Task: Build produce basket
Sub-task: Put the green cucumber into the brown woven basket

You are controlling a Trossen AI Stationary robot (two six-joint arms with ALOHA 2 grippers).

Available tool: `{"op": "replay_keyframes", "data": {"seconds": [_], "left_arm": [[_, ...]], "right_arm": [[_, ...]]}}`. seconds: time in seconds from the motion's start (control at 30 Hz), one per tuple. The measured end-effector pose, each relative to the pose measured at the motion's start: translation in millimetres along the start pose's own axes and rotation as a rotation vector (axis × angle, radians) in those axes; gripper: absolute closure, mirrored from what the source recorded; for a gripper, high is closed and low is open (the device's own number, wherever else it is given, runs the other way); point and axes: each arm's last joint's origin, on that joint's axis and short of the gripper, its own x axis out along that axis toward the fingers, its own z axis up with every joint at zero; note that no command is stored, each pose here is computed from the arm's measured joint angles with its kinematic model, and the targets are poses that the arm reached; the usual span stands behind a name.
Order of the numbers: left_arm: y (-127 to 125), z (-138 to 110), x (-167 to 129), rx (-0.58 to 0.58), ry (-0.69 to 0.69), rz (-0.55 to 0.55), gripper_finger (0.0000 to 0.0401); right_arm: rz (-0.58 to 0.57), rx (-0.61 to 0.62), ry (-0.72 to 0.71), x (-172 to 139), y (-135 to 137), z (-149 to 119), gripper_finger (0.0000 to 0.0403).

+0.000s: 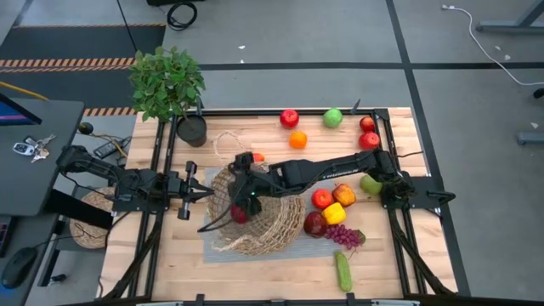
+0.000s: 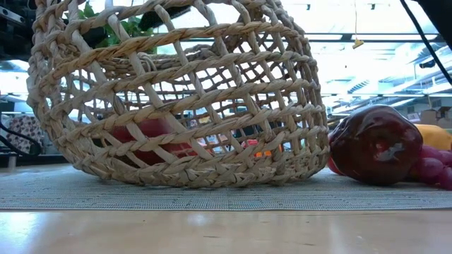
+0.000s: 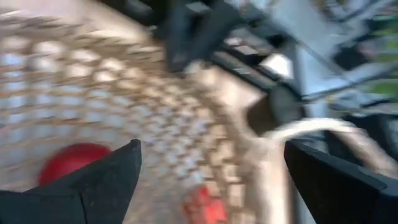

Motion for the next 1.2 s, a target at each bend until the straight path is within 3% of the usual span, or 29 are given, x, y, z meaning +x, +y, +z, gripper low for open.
{"op": "replay_keyframes", "data": {"seconds": [0.13,0.27,0.63,0.77,1.2], "left_arm": [[0,0,0,0.000,-0.001,0.000,0.0366],[0,0,0,0.000,-0.001,0.000,0.0370],[0,0,0,0.000,-0.001,0.000,0.0365],[0,0,0,0.000,-0.001,0.000,0.0368],[0,0,0,0.000,-0.001,0.000,0.0365]], "right_arm": [[-0.115,-0.012,0.024,-19,-16,10,0.0006],[-0.144,0.040,0.013,-44,-32,19,0.0006],[-0.170,0.229,0.004,-122,-67,-13,0.0021],[-0.198,0.287,-0.008,-140,-65,-38,0.0028],[-0.258,0.536,-0.042,-159,-35,-160,0.0035]]}}
